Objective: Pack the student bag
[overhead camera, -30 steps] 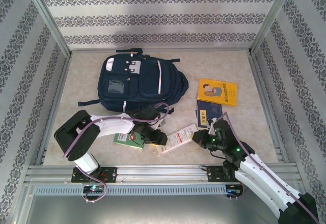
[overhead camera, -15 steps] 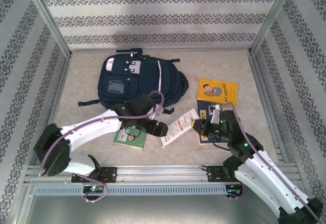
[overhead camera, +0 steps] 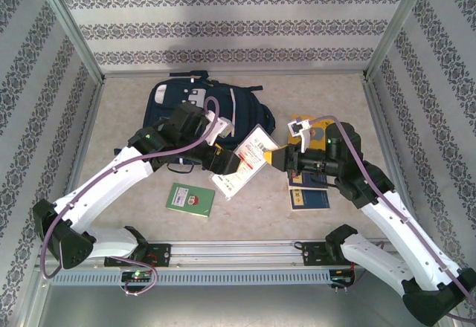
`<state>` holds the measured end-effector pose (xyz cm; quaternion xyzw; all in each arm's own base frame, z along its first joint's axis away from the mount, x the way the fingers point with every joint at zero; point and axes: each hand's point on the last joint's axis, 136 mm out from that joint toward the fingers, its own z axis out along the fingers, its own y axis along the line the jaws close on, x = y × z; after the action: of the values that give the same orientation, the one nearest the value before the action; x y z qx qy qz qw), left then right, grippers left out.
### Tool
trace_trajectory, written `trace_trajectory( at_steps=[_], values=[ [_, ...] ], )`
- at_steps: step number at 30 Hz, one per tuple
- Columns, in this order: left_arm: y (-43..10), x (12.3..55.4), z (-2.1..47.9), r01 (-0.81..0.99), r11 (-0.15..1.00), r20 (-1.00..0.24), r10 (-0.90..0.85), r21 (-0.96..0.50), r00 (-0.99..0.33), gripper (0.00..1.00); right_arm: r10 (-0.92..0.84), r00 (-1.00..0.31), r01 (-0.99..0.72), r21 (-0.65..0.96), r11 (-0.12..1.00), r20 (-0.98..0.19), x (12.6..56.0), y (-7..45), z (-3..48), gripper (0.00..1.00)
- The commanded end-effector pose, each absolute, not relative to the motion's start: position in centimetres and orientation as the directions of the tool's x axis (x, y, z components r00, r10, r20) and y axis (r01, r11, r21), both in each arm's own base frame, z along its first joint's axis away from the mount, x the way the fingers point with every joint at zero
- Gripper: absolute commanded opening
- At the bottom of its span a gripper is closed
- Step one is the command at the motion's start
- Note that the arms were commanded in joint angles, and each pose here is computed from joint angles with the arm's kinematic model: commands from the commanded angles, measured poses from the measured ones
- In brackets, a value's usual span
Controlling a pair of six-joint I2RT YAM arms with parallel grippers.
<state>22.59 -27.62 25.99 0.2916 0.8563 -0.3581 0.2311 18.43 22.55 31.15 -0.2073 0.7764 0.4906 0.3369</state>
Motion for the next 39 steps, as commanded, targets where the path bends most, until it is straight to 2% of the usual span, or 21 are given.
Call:
trace_trajectory(
  at_steps=[1, 5, 7, 10, 13, 15, 19, 20, 21, 22, 24, 26, 29, 32, 34, 36, 39],
  values=[
    [-29.0, 21.0, 28.3, 0.737, 0.400, -0.658, 0.340, -0.545, -0.672, 0.82, -0.037, -0.628, -0.748, 0.589, 0.307, -0.778, 16.7, 23.5, 33.2, 0.00],
    [-29.7, 19.7, 29.1, 0.739, 0.290, -0.659, 0.335, -0.608, -0.673, 0.78, -0.053, -0.616, -0.769, 0.584, 0.260, -0.786, 15.8, 23.6, 33.6, 0.00],
    [-30.3, 18.6, 29.9, 0.729, 0.194, -0.656, 0.331, -0.657, -0.679, 0.73, -0.064, -0.615, -0.774, 0.586, 0.240, -0.786, 15.3, 23.6, 33.8, 0.00],
    [-30.9, 17.6, 30.7, 0.702, 0.099, -0.644, 0.325, -0.705, -0.692, 0.54, -0.069, -0.619, -0.772, 0.589, 0.238, -0.783, 15.3, 23.7, 33.6, 0.00],
    [-31.0, 17.2, 31.1, 0.691, 0.062, -0.640, 0.324, -0.720, -0.696, 0.34, -0.070, -0.621, -0.767, 0.587, 0.260, -0.781, 15.7, 23.6, 33.3, 0.00],
    [-31.0, 16.9, 31.5, 0.690, 0.039, -0.644, 0.324, -0.723, -0.693, 0.26, -0.066, -0.623, -0.763, 0.586, 0.274, -0.780, 15.9, 23.6, 33.2, 0.00],
    [-31.0, 16.8, 32.1, 0.691, 0.027, -0.651, 0.311, -0.722, -0.692, 0.00, -0.057, -0.630, -0.752, 0.590, 0.294, -0.774, 16.3, 23.5, 33.2, 0.00],
    [-31.0, 17.0, 32.2, 0.689, 0.033, -0.649, 0.305, -0.724, -0.697, 0.00, -0.049, -0.628, -0.748, 0.586, 0.312, -0.776, 16.5, 23.3, 33.3, 0.21],
    [-31.1, 17.4, 32.4, 0.685, 0.048, -0.646, 0.290, -0.727, -0.706, 0.00, -0.037, -0.628, -0.739, 0.580, 0.343, -0.778, 16.9, 23.0, 33.1, 0.47],
    [-31.2, 18.0, 32.7, 0.686, 0.069, -0.651, 0.261, -0.724, -0.713, 0.00, -0.017, -0.626, -0.725, 0.574, 0.381, -0.780, 17.4, 22.7, 33.0, 0.59],
    [-31.3, 19.9, 33.7, 0.689, 0.133, -0.672, 0.152, -0.713, -0.725, 0.00, 0.064, -0.624, -0.680, 0.582, 0.447, -0.779, 18.5, 21.8, 33.1, 0.72],
    [-30.9, 22.3, 34.8, 0.666, 0.215, -0.682, -0.002, -0.714, -0.731, 0.00, 0.181, -0.621, -0.643, 0.627, 0.440, -0.763, 19.2, 21.4, 33.9, 0.78],
    [-29.1, 26.3, 36.0, 0.559, 0.305, -0.635, -0.297, -0.771, -0.713, 0.00, 0.355, -0.609, -0.568, 0.702, 0.428, -0.709, 20.2, 20.6, 34.1, 0.79],
    [-26.8, 28.8, 36.7, 0.457, 0.278, -0.530, -0.552, -0.845, -0.644, 0.00, 0.516, -0.584, -0.467, 0.779, 0.419, -0.627, 21.0, 19.4, 33.0, 0.80],
    [-25.1, 29.8, 36.8, 0.396, 0.256, -0.456, -0.679, -0.882, -0.575, 0.00, 0.607, -0.566, -0.438, 0.827, 0.352, -0.558, 21.2, 19.1, 32.2, 0.84],
    [-24.3, 30.0, 37.2, 0.381, 0.229, -0.412, -0.752, -0.896, -0.515, 0.00, 0.661, -0.551, -0.434, 0.852, 0.293, -0.509, 21.2, 19.2, 31.9, 0.88],
    [-24.1, 30.4, 37.3, 0.363, 0.226, -0.389, -0.786, -0.904, -0.481, 0.00, 0.669, -0.584, -0.391, 0.882, 0.264, -0.459, 21.1, 20.1, 31.2, 0.89]
  ],
)
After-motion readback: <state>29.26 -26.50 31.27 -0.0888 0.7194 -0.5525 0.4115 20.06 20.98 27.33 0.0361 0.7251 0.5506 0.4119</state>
